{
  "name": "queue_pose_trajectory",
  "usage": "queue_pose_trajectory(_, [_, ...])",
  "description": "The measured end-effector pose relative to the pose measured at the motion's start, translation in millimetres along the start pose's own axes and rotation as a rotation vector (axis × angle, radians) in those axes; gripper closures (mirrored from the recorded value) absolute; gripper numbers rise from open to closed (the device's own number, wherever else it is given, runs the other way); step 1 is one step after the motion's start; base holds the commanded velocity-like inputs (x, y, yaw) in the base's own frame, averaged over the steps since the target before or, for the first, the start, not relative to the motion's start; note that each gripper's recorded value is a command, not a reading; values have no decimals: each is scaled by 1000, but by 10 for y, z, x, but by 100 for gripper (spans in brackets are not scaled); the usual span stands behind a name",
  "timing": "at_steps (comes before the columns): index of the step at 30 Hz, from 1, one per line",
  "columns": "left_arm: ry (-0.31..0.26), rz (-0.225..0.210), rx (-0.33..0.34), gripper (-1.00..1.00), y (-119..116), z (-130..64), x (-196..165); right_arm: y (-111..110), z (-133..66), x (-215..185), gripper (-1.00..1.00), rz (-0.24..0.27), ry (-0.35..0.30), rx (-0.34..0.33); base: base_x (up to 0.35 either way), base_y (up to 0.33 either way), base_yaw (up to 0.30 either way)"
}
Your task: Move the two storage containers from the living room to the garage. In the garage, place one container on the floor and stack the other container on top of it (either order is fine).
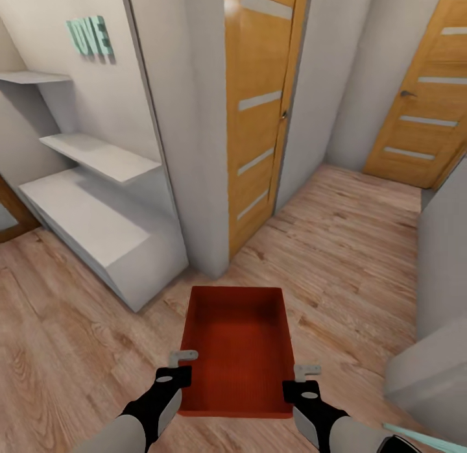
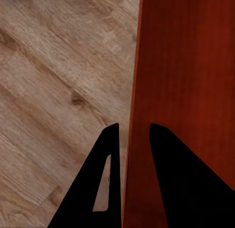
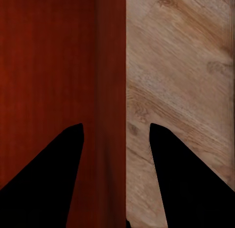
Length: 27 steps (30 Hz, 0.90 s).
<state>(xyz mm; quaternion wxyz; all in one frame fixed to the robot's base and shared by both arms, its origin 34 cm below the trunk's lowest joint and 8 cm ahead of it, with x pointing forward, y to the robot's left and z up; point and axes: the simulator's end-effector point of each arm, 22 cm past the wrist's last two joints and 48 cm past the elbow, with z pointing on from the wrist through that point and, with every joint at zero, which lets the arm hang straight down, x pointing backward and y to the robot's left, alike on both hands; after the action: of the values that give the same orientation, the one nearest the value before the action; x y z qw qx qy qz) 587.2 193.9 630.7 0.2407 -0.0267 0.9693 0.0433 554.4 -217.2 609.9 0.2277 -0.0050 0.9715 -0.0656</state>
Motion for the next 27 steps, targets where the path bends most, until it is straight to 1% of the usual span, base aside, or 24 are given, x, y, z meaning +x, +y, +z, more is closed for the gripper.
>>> queue_pose_trajectory(14, [0,0,0,100,-1,0,-1,-1,1,-2,100,0,0,0,322,0,-271])
queue_pose_trajectory(17, [-1,0,0,100,0,0,-1,0,1,-3,100,0,-1,-1,322,4,-76])
queue_pose_trajectory(27, [-3,0,0,100,1,-1,-15,1,1,-14,100,1,-3,0,322,17,-6])
